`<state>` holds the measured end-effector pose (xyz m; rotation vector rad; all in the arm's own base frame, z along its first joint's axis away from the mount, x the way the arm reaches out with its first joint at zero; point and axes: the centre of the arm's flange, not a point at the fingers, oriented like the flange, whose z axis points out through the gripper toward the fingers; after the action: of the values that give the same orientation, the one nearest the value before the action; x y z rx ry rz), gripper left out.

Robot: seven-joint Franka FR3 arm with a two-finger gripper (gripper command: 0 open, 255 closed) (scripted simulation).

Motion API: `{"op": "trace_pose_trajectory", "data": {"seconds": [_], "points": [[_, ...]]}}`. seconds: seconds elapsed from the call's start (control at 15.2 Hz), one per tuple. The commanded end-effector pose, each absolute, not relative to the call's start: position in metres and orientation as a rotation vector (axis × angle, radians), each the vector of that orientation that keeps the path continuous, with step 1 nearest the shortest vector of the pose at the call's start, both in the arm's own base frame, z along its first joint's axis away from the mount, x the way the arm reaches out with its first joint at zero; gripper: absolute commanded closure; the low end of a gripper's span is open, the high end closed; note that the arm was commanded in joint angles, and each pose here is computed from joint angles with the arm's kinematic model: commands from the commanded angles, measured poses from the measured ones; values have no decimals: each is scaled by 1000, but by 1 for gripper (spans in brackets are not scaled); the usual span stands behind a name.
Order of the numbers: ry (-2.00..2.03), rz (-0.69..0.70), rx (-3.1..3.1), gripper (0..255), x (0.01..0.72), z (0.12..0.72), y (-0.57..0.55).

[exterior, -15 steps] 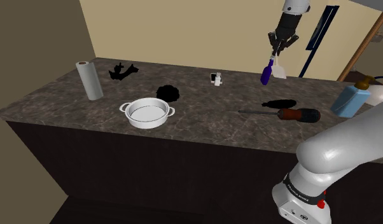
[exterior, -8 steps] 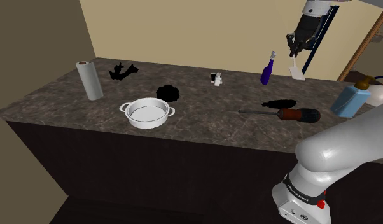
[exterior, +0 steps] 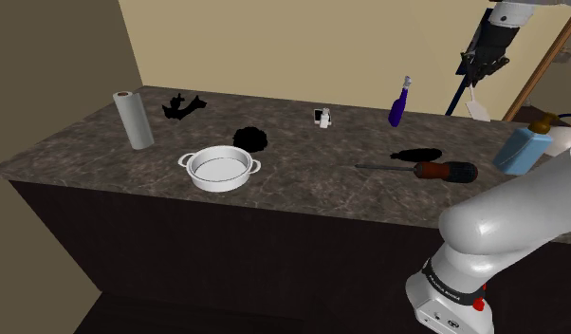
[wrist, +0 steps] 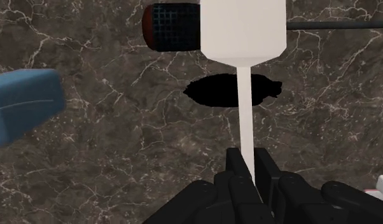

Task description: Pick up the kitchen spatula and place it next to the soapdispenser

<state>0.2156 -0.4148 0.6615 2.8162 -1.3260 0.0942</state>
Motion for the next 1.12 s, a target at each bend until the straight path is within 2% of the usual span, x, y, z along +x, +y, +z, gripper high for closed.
{"op": "trace_pose_trajectory", "data": {"seconds": [0.0,0.73,1.06], "points": [[-1324,94,2817,255,199,661,-433],[-1324,94,2817,255,97,661,-536],[-1324,94,2817,255,91,640,-543]]}}
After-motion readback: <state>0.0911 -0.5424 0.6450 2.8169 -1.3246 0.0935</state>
